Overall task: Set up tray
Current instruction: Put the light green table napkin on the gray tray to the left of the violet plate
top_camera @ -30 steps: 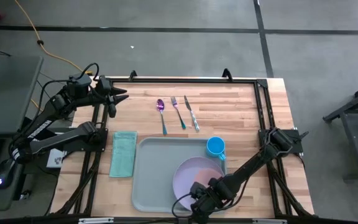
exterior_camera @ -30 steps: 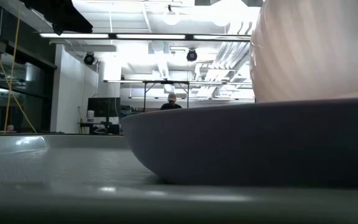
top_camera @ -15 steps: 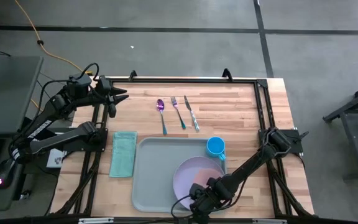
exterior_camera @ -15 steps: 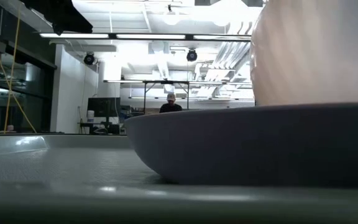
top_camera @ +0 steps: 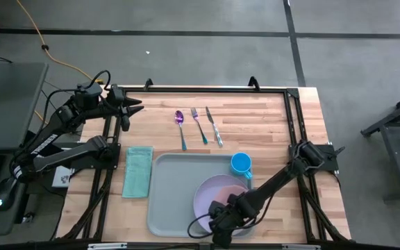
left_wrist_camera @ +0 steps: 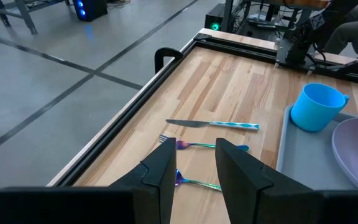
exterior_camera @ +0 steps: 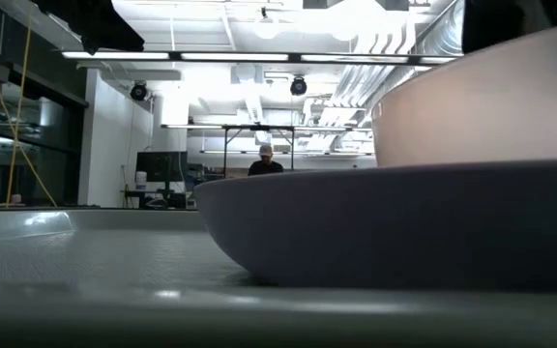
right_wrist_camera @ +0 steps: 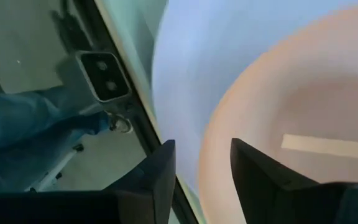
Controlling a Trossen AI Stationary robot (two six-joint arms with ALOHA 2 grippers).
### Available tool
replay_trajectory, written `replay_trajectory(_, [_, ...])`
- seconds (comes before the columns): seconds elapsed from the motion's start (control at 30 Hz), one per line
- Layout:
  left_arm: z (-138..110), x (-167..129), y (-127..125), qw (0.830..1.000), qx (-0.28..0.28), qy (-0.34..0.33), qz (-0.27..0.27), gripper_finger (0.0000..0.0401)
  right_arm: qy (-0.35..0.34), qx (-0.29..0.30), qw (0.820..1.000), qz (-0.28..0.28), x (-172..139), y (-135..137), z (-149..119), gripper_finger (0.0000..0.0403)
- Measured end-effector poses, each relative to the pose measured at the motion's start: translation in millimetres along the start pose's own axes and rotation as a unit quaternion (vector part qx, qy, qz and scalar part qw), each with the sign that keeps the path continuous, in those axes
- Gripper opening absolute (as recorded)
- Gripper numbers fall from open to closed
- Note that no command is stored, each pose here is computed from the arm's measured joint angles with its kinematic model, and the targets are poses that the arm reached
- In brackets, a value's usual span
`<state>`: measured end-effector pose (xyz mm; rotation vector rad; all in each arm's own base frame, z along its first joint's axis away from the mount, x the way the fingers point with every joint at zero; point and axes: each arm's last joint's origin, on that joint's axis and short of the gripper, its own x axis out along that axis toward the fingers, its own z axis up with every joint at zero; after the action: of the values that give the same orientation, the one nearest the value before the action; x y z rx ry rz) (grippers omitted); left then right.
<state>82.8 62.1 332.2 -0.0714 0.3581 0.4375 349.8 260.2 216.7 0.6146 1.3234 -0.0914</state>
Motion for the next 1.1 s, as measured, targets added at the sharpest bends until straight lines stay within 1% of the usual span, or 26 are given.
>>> replay_trajectory(0.1, [0.0,0.0,0.0,1.000,0.000,0.000,0.000,0.0144,-0.032,-0.008,0.999,0.011,-17.1,2.3,1.4,0.0130])
replay_trajectory(0.27, [-0.2,0.1,0.0,1.000,0.000,0.001,0.000,0.0144,-0.119,-0.023,0.992,0.025,-58.1,4.2,3.8,0.0131])
replay_trajectory(0.43, [-4.3,-0.2,-0.5,1.000,-0.007,0.022,-0.002,0.0144,-0.221,-0.036,0.974,0.034,-104.8,1.4,6.8,0.0131])
replay_trajectory(0.57, [-16.6,-1.4,-2.2,0.996,-0.041,0.085,-0.009,0.0144,-0.288,-0.040,0.956,0.036,-143.7,-5.5,4.7,0.0131])
replay_trajectory(0.63, [-24.0,-3.0,-3.8,0.990,-0.061,0.123,-0.018,0.0144,-0.317,-0.041,0.947,0.032,-162.7,-10.8,2.2,0.0131])
replay_trajectory(0.7, [-29.6,-4.8,-6.0,0.985,-0.077,0.151,-0.039,0.0144,-0.341,-0.040,0.939,0.023,-179.7,-17.3,-1.2,0.0131])
replay_trajectory(0.77, [-34.8,-6.8,-8.6,0.977,-0.098,0.178,-0.064,0.0144,-0.355,-0.040,0.934,0.007,-194.0,-25.7,-5.3,0.0131])
replay_trajectory(0.83, [-40.1,-9.3,-10.6,0.967,-0.127,0.208,-0.077,0.0144,-0.360,-0.037,0.932,-0.011,-206.4,-35.2,-10.2,0.0131])
replay_trajectory(0.93, [-48.6,-13.1,-12.9,0.948,-0.167,0.261,-0.080,0.0144,-0.364,-0.025,0.930,-0.043,-221.1,-50.3,-17.4,0.0131])
replay_trajectory(1.03, [-55.3,-17.5,-14.6,0.933,-0.181,0.302,-0.077,0.0144,-0.364,-0.010,0.929,-0.067,-231.4,-62.9,-23.6,0.0131])
replay_trajectory(1.1, [-58.4,-19.8,-15.1,0.927,-0.182,0.320,-0.069,0.0144,-0.361,-0.004,0.929,-0.078,-235.5,-68.5,-26.5,0.0131])
